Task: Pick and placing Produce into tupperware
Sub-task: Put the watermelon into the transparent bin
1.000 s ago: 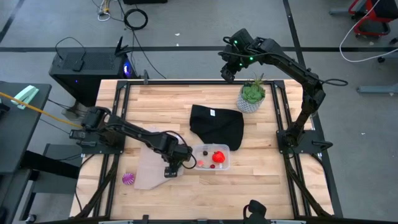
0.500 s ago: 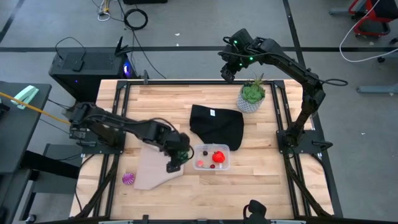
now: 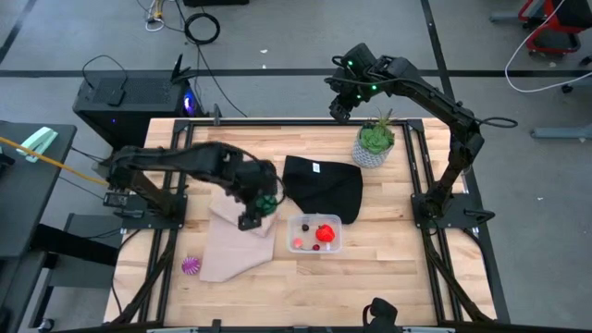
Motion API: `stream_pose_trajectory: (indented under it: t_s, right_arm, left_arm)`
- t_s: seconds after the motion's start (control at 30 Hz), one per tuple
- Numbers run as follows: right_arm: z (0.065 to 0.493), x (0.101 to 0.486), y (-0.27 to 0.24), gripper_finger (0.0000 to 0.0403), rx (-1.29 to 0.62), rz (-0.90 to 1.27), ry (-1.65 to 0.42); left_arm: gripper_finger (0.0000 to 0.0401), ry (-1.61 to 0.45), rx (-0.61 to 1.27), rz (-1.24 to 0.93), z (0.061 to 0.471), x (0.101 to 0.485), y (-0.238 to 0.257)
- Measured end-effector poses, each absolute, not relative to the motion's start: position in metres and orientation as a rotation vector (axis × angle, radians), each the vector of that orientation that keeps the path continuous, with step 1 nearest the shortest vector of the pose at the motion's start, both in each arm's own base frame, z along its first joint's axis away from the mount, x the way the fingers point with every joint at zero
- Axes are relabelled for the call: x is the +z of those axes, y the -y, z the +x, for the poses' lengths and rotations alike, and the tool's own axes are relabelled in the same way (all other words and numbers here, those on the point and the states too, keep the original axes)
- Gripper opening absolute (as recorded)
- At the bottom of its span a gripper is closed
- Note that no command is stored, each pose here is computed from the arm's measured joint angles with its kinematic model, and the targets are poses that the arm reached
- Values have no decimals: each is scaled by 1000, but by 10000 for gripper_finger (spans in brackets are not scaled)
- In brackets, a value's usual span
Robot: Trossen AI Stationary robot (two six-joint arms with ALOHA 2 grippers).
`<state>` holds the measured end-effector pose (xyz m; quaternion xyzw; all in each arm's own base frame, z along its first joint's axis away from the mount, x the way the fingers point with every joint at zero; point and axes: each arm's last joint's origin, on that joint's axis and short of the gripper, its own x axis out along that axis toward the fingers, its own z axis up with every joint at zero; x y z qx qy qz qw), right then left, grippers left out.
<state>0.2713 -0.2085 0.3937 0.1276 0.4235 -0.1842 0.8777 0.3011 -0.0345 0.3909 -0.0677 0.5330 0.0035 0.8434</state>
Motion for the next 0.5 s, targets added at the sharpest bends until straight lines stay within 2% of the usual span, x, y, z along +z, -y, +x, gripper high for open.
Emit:
stream_pose_trajectory:
  t_s: [0.17, 0.5]
  right_arm:
    - [271, 394, 208, 87, -382, 262, -884]
    - [269, 393, 208, 87, -381, 273, -904]
  left_arm:
    - [296, -1131, 19, -114, 298, 419, 24]
    - [297, -1129, -56, 7, 338, 426, 20]
